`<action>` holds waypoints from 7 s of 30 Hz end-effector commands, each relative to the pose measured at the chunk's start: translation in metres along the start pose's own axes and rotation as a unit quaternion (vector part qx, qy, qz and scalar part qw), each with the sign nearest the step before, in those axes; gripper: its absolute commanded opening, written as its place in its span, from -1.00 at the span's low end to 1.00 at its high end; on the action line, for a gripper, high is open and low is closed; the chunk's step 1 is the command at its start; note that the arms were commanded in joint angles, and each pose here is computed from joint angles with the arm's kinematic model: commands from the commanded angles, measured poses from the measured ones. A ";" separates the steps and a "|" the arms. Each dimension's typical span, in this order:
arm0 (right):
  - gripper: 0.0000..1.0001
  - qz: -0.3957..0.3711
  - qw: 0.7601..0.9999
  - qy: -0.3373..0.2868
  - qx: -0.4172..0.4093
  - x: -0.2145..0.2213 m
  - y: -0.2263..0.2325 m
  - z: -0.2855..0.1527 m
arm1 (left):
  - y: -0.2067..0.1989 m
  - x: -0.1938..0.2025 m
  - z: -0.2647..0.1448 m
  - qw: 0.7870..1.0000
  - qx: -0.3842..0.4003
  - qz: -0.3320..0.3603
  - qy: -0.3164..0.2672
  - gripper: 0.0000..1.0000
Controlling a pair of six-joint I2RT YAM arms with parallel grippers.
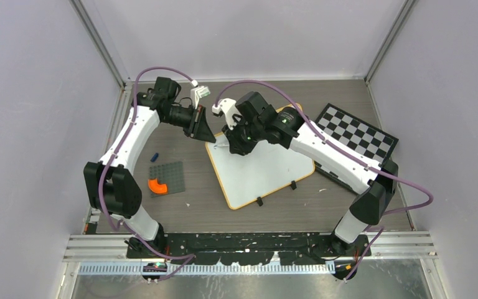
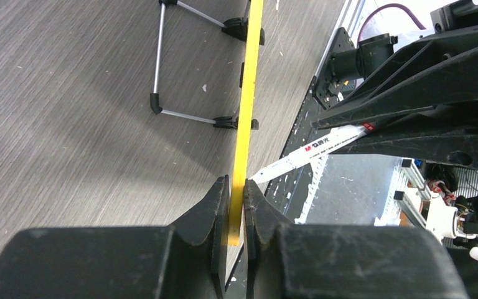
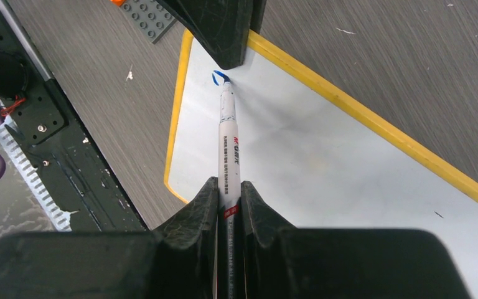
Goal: Write a sentence on the whiteboard
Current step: Write a sentence on the whiteboard, then pass from the right arm to the left, then pass from the left arm to the right
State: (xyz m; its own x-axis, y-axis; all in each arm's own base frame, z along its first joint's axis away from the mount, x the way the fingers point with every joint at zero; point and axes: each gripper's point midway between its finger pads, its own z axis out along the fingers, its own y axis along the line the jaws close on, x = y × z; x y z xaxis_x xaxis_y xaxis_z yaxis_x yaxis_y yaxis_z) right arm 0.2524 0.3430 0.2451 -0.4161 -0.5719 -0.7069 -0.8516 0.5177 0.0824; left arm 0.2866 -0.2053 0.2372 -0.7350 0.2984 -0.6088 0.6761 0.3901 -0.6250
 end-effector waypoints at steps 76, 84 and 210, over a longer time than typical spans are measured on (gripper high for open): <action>-0.99 -0.013 0.998 0.048 -0.035 0.050 0.016 0.003 | -0.013 0.002 -0.005 1.000 -0.011 0.018 -0.001 -1.00; -1.00 -0.010 0.998 0.053 -0.042 0.057 0.022 -0.001 | -0.013 0.002 -0.006 1.000 -0.012 0.017 -0.001 -1.00; -0.06 0.149 0.934 -0.068 -0.317 -0.034 0.075 -0.103 | -0.145 -0.023 -0.023 0.976 0.116 0.123 -0.137 -1.00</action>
State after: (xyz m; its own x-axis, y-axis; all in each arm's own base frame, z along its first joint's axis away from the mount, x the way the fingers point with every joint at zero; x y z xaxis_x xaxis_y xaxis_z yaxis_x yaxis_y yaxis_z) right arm 0.1813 0.3334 0.3206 -0.6776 -0.3856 -0.6262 -0.7263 0.2170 0.6523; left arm 0.1976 -0.2471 0.3394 -0.5630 0.1449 -0.8136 0.8260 0.1289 -0.5487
